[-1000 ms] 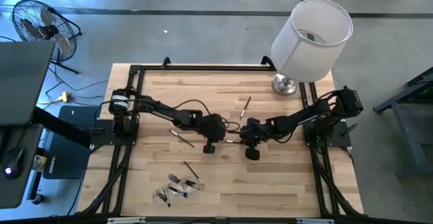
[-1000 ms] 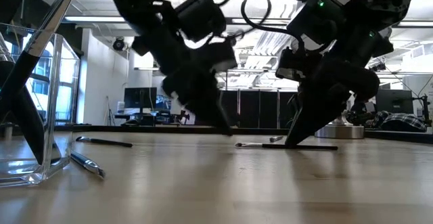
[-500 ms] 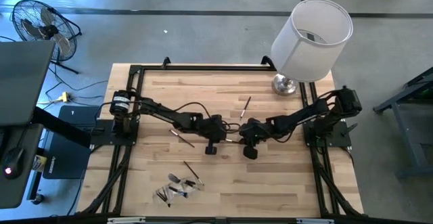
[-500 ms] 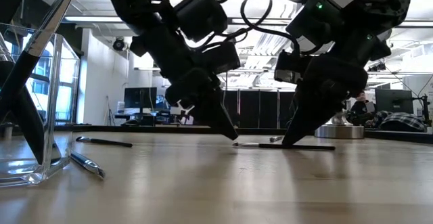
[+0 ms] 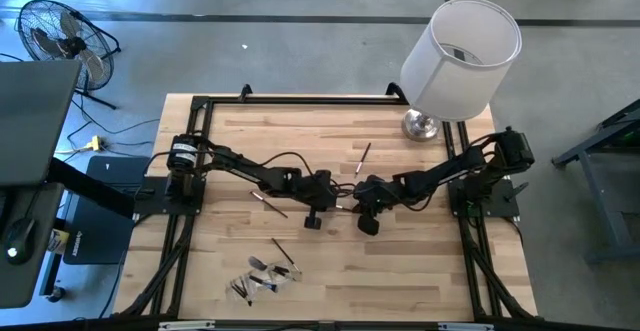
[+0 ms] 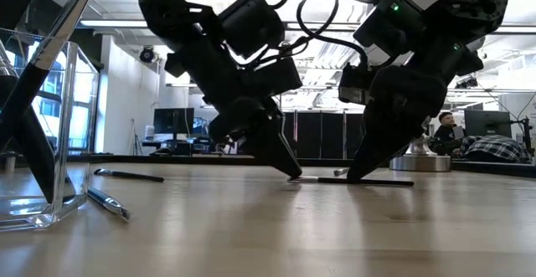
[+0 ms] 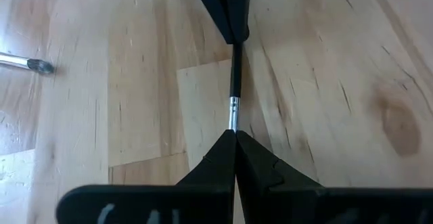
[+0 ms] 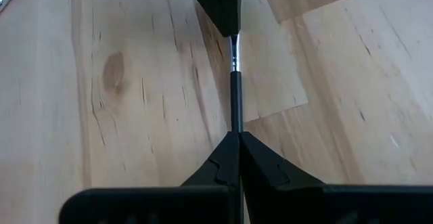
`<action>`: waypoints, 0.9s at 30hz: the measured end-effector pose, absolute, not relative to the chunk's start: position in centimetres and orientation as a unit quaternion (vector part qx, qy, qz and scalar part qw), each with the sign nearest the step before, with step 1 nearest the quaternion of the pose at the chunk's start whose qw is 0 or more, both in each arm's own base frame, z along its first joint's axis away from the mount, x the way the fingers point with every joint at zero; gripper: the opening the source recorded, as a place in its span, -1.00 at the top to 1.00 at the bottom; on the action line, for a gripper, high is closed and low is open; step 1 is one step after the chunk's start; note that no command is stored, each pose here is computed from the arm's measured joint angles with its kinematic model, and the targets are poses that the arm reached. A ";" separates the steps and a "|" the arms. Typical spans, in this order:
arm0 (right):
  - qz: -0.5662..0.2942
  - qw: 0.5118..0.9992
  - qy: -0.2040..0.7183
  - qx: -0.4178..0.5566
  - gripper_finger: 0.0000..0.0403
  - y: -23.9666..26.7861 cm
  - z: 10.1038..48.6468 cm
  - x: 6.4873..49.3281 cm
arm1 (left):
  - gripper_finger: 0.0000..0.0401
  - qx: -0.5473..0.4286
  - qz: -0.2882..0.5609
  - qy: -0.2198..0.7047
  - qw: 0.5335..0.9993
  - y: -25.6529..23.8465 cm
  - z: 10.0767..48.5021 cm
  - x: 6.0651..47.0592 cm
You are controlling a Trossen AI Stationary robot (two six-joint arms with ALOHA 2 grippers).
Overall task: Pick & Place Makeup Supplies
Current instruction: Put the silver makeup brush into the transparent organizer
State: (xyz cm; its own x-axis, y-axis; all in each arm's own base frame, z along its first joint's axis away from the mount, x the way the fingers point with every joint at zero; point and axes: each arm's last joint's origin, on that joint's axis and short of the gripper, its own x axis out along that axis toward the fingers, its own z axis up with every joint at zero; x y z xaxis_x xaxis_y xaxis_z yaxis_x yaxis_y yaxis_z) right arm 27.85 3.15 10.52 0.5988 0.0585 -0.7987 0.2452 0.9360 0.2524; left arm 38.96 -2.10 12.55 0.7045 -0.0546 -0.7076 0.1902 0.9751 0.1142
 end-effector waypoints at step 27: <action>-0.090 0.890 0.402 0.196 0.61 2.8 14.3 26.7 | 1.00 0.111 -0.048 0.392 0.912 -1.9 12.2 38.8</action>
